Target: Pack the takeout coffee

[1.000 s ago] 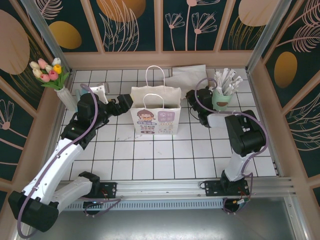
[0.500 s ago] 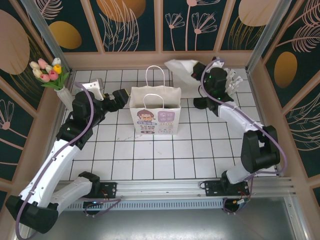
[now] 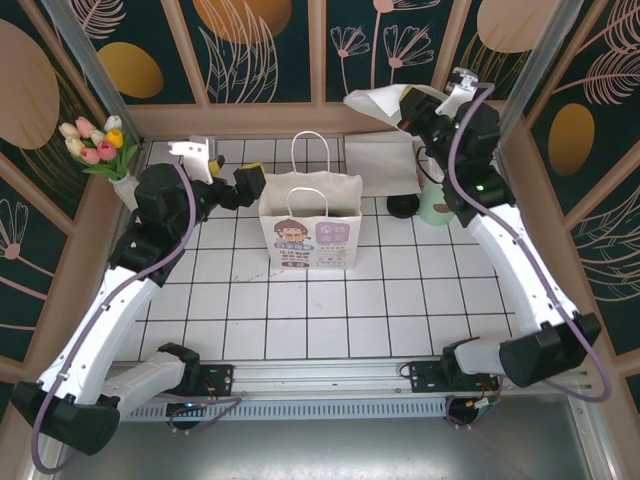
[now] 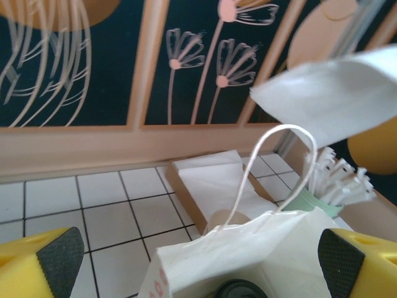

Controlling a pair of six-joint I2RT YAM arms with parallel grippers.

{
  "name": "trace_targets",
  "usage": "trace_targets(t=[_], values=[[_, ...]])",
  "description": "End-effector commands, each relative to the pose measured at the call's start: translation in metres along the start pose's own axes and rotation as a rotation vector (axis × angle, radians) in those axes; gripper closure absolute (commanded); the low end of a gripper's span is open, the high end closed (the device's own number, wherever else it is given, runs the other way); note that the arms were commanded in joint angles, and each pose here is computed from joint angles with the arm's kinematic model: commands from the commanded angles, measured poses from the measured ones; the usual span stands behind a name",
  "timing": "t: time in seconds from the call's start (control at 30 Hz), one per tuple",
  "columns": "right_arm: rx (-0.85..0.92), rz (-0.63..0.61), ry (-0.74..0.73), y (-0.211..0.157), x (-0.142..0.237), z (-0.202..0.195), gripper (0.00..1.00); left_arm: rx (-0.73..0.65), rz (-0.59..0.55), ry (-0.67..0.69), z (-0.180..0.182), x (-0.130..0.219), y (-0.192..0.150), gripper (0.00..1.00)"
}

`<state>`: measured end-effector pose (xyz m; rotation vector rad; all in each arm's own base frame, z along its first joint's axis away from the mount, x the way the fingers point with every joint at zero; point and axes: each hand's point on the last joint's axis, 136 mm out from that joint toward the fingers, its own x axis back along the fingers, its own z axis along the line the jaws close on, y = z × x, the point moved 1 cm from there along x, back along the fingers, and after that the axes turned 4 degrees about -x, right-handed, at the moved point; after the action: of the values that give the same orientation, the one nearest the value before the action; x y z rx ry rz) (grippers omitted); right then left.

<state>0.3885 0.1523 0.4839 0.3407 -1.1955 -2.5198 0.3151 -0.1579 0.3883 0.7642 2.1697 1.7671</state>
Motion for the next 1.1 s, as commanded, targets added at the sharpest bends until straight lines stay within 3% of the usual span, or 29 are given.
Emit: trace_targets(t=[0.0, 0.3, 0.5, 0.77, 1.07], values=[[0.059, 0.008, 0.062, 0.021, 0.033, 0.044, 1.0, -0.143, -0.047, -0.112, -0.019, -0.001, 0.017, 0.02], [-0.049, 0.119, 0.275, 0.032, 0.084, 0.135, 1.0, -0.34, -0.05, -0.256, -0.044, -0.004, 0.025, 0.02], [-0.121, 0.146, 0.268, 0.027, 0.105, 0.147, 1.0, -0.536, -0.097, -0.574, -0.097, 0.04, 0.026, 0.02], [-0.182, 0.307, 0.261, -0.032, 0.08, 0.143, 1.0, -0.552, -0.198, -0.439, -0.088, 0.028, 0.074, 0.02], [-0.246, 0.37, 0.212, -0.074, 0.057, 0.13, 1.0, -0.604, -0.167, -0.537, -0.098, 0.006, 0.067, 0.02]])
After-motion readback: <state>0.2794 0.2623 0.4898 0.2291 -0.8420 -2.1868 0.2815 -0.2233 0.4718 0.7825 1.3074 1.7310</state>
